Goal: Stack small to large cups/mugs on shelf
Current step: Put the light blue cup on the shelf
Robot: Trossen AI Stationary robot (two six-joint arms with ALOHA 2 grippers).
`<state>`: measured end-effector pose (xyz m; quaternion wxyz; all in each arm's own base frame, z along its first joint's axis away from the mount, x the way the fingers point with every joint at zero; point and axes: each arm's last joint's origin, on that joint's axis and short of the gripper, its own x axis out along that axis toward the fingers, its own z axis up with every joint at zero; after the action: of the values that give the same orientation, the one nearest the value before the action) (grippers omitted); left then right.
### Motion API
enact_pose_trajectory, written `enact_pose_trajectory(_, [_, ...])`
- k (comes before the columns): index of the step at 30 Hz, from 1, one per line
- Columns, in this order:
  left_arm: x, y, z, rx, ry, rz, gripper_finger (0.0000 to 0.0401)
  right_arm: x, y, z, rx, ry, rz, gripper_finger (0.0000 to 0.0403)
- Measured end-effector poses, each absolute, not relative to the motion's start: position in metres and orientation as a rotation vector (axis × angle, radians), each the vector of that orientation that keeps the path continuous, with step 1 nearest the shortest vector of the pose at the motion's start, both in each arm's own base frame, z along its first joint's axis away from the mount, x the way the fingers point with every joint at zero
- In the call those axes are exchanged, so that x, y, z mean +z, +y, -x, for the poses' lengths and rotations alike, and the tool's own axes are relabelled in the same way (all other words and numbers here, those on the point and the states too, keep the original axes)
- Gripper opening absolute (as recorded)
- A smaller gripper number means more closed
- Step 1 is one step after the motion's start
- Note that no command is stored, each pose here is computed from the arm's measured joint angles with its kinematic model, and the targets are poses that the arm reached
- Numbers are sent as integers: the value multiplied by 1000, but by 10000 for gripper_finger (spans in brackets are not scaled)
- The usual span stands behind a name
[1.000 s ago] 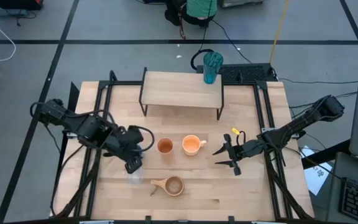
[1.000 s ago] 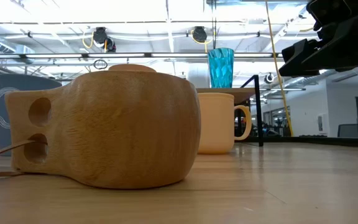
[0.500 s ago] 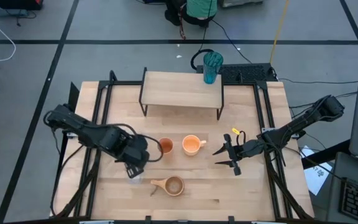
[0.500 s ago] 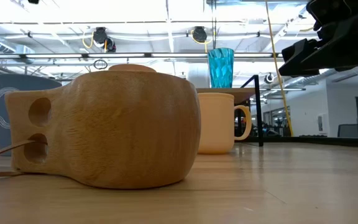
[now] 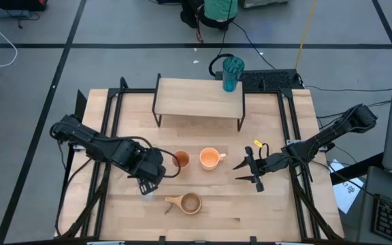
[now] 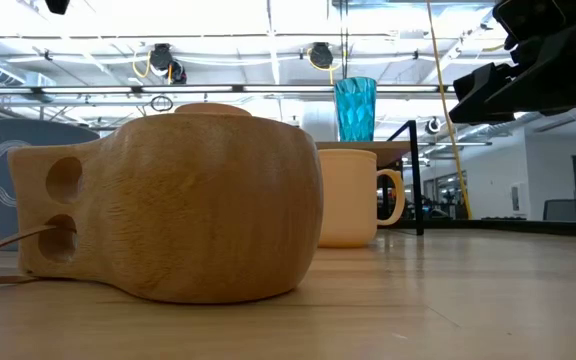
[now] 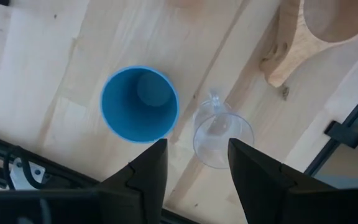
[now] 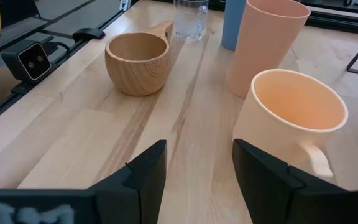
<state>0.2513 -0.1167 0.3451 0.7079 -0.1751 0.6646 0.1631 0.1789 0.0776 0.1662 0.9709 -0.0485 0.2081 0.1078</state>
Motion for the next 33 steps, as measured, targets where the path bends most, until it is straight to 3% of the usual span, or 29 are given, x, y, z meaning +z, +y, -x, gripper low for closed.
enact_pose_trajectory(5, [345, -114, -253, 385, 1473, 414, 194, 166, 78, -179, 219, 420, 99, 173])
enact_pose_trajectory(13, [345, -112, -254, 428, 1426, 371, 303, 166, 78, -179, 220, 422, 100, 173])
enact_pose_trajectory(17, [345, -111, -254, 457, 1409, 377, 336, 165, 77, -178, 219, 433, 104, 173])
enact_pose_trajectory(24, [345, -111, -254, 510, 1389, 425, 342, 165, 77, -178, 220, 436, 105, 173])
enact_pose_trajectory(33, [345, -110, -256, 579, 1328, 441, 299, 164, 77, -178, 219, 441, 105, 173])
